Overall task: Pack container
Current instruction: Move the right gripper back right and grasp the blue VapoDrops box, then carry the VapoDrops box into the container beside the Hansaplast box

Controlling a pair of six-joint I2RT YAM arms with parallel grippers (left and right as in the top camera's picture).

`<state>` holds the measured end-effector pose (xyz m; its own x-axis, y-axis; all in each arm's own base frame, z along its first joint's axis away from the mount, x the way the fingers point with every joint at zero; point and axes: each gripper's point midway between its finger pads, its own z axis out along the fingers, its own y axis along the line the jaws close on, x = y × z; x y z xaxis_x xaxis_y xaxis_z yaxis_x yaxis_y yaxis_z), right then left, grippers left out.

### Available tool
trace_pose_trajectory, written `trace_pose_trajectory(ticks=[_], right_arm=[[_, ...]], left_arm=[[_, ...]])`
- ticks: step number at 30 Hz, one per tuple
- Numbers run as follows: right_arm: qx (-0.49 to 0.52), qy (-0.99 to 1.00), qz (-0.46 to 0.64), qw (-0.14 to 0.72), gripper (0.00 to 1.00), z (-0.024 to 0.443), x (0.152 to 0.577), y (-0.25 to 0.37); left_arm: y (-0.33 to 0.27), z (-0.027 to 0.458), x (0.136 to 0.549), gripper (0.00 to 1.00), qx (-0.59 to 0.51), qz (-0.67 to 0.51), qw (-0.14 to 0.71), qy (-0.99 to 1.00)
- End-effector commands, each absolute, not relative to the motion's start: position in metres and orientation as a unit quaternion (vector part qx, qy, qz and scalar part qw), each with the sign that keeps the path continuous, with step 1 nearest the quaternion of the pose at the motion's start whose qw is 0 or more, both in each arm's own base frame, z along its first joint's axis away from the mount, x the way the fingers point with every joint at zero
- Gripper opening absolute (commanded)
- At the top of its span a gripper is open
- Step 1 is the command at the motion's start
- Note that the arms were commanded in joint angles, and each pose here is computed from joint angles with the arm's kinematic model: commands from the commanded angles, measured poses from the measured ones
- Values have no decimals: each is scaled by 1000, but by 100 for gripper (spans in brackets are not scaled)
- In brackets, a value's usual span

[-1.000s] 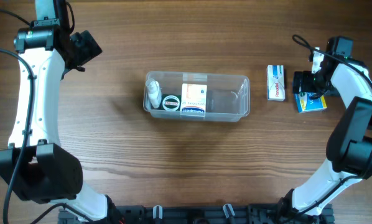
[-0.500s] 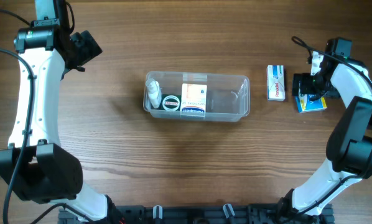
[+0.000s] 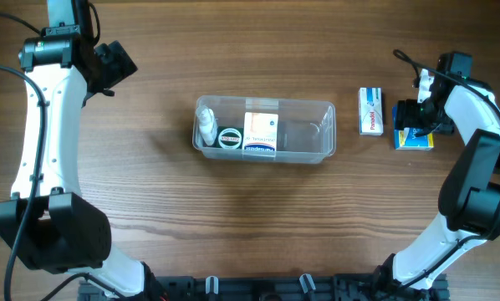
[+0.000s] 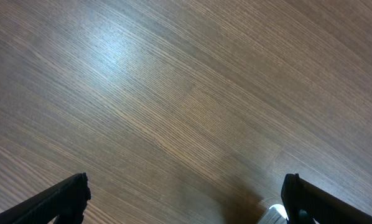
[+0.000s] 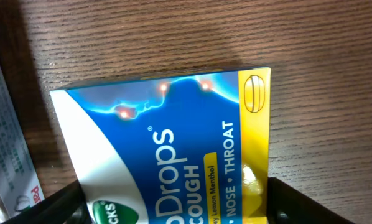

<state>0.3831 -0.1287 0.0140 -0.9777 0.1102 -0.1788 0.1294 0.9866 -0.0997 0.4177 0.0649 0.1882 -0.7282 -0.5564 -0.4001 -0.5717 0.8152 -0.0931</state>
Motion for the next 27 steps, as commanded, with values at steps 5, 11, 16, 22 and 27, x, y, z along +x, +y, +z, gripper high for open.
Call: trace_pose_trajectory(ticks=[5,11,16,22,27], right_arm=[[73,994,-40,71,66,4,378,-124],[100,989,-18,105,67,49,393,-118],[127,982,24,137,67,104,393,-99],[141,977,47,150,66,153,373,-57],[125,974,78,170,64,183,363,-6]], left_arm=[[65,200,418,100,-314,10,223,923],[65,200,418,100,-314,9,223,923],[65,200,418,100,-314,10,223,923],[65,200,418,100,-314,10,223,923],[65,200,418,100,-314,9,223,923]])
